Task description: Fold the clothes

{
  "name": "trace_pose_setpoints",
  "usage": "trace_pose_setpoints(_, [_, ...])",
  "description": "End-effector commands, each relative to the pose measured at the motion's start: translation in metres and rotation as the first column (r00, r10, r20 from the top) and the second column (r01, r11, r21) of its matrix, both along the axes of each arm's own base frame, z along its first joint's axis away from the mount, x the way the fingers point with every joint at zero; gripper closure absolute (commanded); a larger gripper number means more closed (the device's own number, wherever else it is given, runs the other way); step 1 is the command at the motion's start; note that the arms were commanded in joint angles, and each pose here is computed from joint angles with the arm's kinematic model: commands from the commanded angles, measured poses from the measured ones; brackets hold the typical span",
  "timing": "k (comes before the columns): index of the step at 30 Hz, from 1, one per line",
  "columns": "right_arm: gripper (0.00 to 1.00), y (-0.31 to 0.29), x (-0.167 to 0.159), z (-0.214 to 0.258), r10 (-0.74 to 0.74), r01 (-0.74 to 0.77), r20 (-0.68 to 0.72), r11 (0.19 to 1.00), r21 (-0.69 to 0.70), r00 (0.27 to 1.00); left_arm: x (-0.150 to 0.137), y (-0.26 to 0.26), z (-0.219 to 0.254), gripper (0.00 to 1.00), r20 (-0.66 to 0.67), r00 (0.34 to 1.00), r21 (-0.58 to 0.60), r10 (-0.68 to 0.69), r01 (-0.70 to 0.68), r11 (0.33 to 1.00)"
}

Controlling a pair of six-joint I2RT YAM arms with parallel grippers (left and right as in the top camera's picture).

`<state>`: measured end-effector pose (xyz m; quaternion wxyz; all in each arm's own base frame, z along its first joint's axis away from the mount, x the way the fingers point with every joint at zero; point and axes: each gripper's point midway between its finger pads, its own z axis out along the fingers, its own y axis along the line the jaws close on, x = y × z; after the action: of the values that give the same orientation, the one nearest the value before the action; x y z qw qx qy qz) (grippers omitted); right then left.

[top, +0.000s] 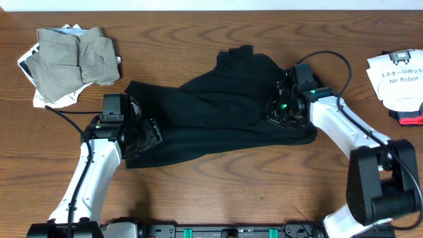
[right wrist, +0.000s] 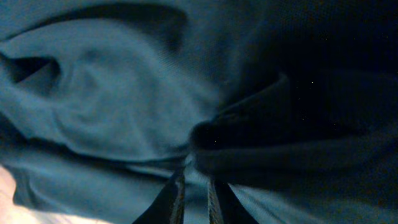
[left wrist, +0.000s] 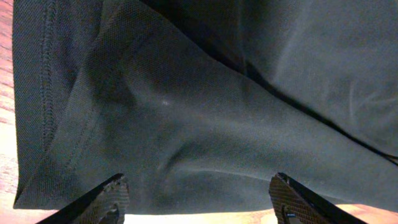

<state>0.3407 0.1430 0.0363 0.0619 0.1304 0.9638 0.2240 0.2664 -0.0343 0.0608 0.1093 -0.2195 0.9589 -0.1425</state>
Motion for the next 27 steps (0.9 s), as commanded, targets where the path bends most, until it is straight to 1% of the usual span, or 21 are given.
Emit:
trace_pose_setpoints(1, [0.84,0.001,0.0,-0.011,-0.031,0.031,-0.036,1.0,-0.003,0.999,0.0,0.003,-0.001,0.26,-0.008,1.0,0.006,0.017,-0.017,1.0])
trace_pose_setpoints(6, [0.78,-0.004,0.002,-0.017,-0.043,0.041,-0.031,0.998,-0.037,0.999,0.0,0.003,-0.001,0.25,-0.008,1.0,0.006,0.017,-0.017,1.0])
trace_pose_setpoints(10, [0.77,-0.011,0.005,-0.019,-0.091,0.089,-0.03,0.993,-0.073,0.995,0.0,0.003,-0.001,0.25,-0.008,1.0,0.006,0.017,-0.017,1.0])
trace_pose_setpoints(17, [0.75,-0.02,0.01,-0.017,-0.111,0.109,-0.012,0.986,-0.124,0.994,0.0,0.003,-0.001,0.26,-0.007,1.0,0.007,0.014,-0.014,1.0])
trace_pose_setpoints(18, [0.74,-0.02,0.011,-0.016,-0.112,0.11,-0.008,0.986,-0.129,0.994,0.0,0.003,-0.001,0.25,-0.007,1.0,0.007,0.014,-0.014,1.0])
trace_pose_setpoints(22, [0.64,-0.024,0.014,-0.017,-0.119,0.119,0.008,0.981,-0.155,0.993,0.0,0.003,-0.001,0.26,-0.007,1.0,0.007,0.014,-0.014,1.0])
trace_pose_setpoints(27, [0.59,-0.024,0.02,-0.015,-0.121,0.124,0.034,0.98,-0.154,0.992,0.001,0.003,-0.001,0.26,-0.006,1.0,0.007,0.014,-0.014,1.0])
